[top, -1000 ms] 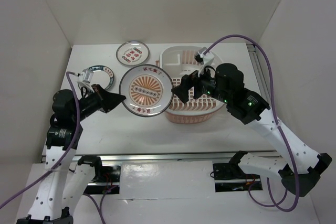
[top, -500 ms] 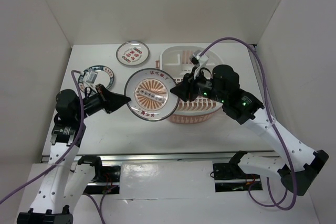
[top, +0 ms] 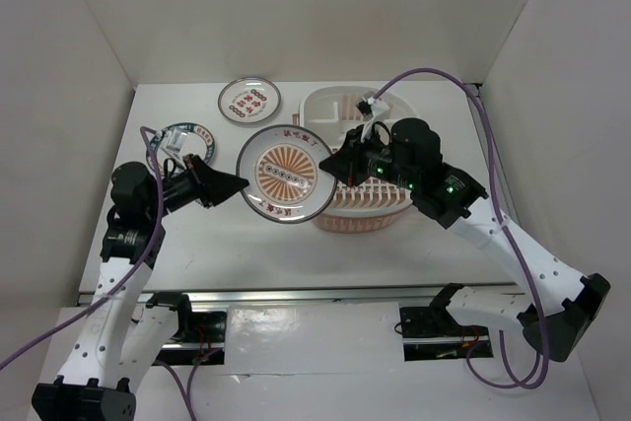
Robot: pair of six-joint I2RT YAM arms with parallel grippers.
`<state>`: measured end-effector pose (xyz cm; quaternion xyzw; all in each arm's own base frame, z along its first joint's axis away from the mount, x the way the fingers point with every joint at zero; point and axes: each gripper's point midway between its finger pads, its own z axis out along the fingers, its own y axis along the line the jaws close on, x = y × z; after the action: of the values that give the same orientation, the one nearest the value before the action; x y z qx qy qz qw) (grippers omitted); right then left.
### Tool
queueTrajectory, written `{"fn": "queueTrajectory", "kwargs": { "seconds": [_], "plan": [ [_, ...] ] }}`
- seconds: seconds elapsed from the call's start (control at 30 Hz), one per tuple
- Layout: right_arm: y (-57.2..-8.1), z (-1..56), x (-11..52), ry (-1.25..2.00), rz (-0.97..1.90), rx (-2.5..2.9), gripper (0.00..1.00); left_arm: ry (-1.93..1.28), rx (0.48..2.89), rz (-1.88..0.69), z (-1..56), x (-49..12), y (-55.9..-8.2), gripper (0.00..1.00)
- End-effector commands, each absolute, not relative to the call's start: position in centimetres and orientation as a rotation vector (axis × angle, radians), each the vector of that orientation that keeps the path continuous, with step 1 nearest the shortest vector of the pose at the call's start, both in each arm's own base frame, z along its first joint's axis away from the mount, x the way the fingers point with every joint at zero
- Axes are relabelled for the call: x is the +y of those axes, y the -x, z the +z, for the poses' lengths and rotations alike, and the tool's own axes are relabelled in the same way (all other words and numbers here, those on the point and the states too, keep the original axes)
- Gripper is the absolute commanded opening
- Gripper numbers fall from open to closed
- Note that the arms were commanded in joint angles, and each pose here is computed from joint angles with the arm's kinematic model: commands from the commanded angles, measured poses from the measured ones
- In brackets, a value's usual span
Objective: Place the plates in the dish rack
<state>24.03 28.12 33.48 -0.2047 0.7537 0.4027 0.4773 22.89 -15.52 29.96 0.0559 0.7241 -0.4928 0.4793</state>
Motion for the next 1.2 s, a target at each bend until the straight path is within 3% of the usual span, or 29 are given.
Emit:
{"fn": "queueTrajectory", "kwargs": {
  "seconds": [0.0,0.03,0.07,0.1,0.13,0.33,0.6,0.77,1.17],
  "plan": [
    [-24.9,38.2,27.4,0.395,0.953,1.755,0.00,-0.147,1.704,-1.149,32.5,-15.1,-23.7,0.40],
    [-25.7,38.4,26.8,0.368,0.897,1.761,0.00,-0.116,1.731,-1.144,31.9,-14.9,-23.8,0.54],
    [-26.0,40.5,26.0,0.337,0.864,1.724,0.00,-0.098,1.739,-1.120,31.8,-14.7,-24.0,0.80],
    [-26.7,40.7,25.5,0.324,0.809,1.726,0.00,-0.058,1.753,-1.096,31.4,-14.3,-24.4,0.96],
    [-27.8,40.3,24.3,0.257,0.720,1.758,0.00,-0.069,1.753,-1.085,31.6,-14.2,-24.3,1.00],
    [-30.7,42.6,18.2,-0.013,0.391,1.731,0.00,0.014,1.793,-0.984,31.1,-12.9,-25.1,1.00],
    [-31.5,37.7,12.8,-0.252,-0.031,1.842,0.00,0.150,1.926,-0.816,27.2,-10.5,-25.8,1.00],
    [-31.3,34.7,13.9,-0.276,-0.210,1.879,0.00,0.205,1.991,-0.767,25.6,-9.8,-25.5,1.00],
    [-31.6,30.8,16.4,-0.270,-0.313,1.938,0.00,0.195,2.028,-0.734,24.7,-9.5,-24.8,1.00]
  ]
}}
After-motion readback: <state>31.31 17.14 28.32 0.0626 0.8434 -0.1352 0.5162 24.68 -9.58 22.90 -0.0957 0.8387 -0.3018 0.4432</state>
